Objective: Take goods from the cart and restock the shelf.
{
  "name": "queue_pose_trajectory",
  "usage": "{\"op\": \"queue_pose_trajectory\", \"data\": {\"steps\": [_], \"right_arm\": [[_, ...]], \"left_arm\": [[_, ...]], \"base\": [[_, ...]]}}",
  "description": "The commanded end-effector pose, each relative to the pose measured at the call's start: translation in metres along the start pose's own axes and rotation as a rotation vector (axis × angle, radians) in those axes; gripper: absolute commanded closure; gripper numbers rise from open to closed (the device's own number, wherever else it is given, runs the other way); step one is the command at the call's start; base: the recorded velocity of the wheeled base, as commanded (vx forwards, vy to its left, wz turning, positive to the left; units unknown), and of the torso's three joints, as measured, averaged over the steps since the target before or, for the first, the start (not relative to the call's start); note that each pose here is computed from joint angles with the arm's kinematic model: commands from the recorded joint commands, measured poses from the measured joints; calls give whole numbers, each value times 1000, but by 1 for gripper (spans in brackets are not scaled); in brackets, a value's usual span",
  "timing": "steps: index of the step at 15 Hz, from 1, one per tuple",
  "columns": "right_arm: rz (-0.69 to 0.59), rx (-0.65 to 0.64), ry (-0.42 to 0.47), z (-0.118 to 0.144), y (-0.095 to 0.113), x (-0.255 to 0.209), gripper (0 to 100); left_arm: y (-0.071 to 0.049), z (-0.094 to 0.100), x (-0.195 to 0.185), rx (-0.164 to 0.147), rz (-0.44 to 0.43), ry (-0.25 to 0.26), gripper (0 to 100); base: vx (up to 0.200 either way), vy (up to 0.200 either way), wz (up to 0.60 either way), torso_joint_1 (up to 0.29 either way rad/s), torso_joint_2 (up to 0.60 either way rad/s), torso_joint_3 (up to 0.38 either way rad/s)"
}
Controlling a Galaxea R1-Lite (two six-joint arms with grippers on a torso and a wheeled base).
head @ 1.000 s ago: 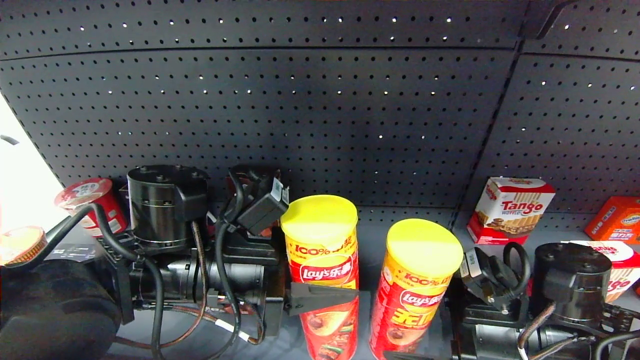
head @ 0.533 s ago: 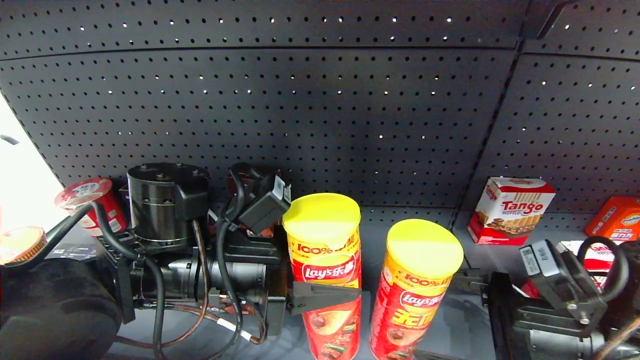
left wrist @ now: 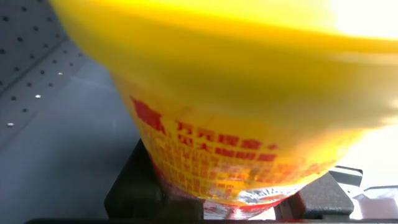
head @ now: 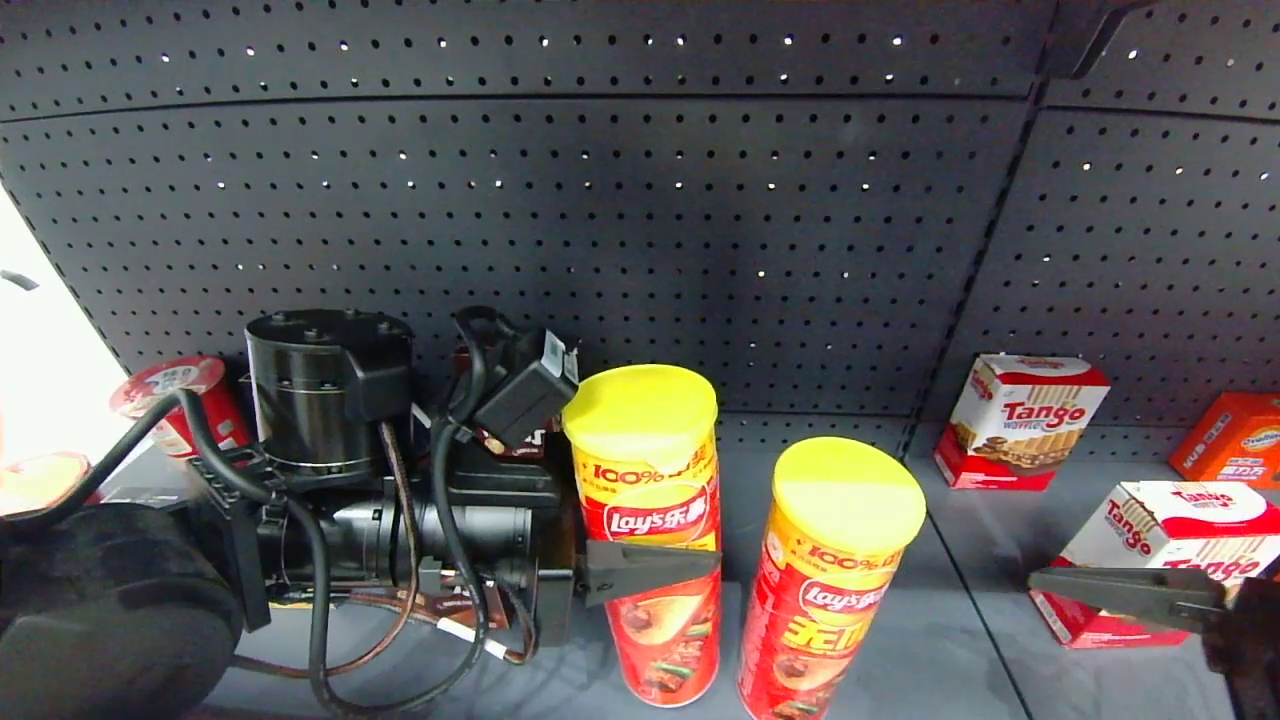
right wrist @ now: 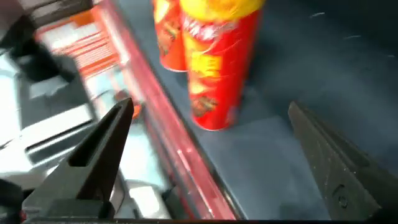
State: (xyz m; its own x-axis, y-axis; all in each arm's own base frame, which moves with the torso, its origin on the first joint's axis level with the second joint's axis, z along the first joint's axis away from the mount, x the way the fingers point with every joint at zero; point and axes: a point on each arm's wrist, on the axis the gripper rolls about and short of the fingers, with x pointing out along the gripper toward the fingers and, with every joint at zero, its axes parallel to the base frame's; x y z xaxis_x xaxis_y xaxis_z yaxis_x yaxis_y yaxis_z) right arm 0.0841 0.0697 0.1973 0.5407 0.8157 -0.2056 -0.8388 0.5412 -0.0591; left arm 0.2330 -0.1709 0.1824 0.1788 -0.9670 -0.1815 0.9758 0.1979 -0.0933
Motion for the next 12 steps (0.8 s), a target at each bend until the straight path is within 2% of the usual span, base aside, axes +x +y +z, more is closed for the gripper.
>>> {"op": "queue_pose_trajectory", "data": {"steps": [1, 2, 3, 4, 6, 7, 9, 10, 12], "right_arm": [[-43, -41, -124, 13, 10, -32, 0], [-51, -19, -138, 13, 11, -35, 0], [-56, -11, -142, 13, 11, -36, 0], [-71, 8, -145, 13, 10, -37, 0], [-77, 31, -155, 15, 11, -38, 0], [-78, 37, -155, 15, 11, -38, 0], [-79, 45, -158, 15, 11, -39, 0], [-79, 45, -158, 16, 10, -39, 0], [-81, 45, -164, 20, 10, -38, 0]], "left_arm": [[6, 2, 2, 4, 29, -3, 100], [15, 7, 7, 13, 86, -10, 100], [19, 8, 9, 17, 102, -13, 100], [28, 15, 16, 33, 131, -25, 100], [38, 26, 25, 55, 138, -49, 100], [43, 27, 29, 54, 139, -51, 100], [45, 24, 29, 14, 139, -7, 100], [45, 26, 29, 12, 139, -1, 100], [62, 31, 32, 48, 161, -11, 100]], "base": [[0, 0, 0, 0, 0, 0], [0, 0, 0, 0, 0, 0], [0, 0, 0, 0, 0, 0], [0, 0, 0, 0, 0, 0], [0, 0, 0, 0, 0, 0], [0, 0, 0, 0, 0, 0], [0, 0, 0, 0, 0, 0], [0, 0, 0, 0, 0, 0], [0, 0, 0, 0, 0, 0]]}}
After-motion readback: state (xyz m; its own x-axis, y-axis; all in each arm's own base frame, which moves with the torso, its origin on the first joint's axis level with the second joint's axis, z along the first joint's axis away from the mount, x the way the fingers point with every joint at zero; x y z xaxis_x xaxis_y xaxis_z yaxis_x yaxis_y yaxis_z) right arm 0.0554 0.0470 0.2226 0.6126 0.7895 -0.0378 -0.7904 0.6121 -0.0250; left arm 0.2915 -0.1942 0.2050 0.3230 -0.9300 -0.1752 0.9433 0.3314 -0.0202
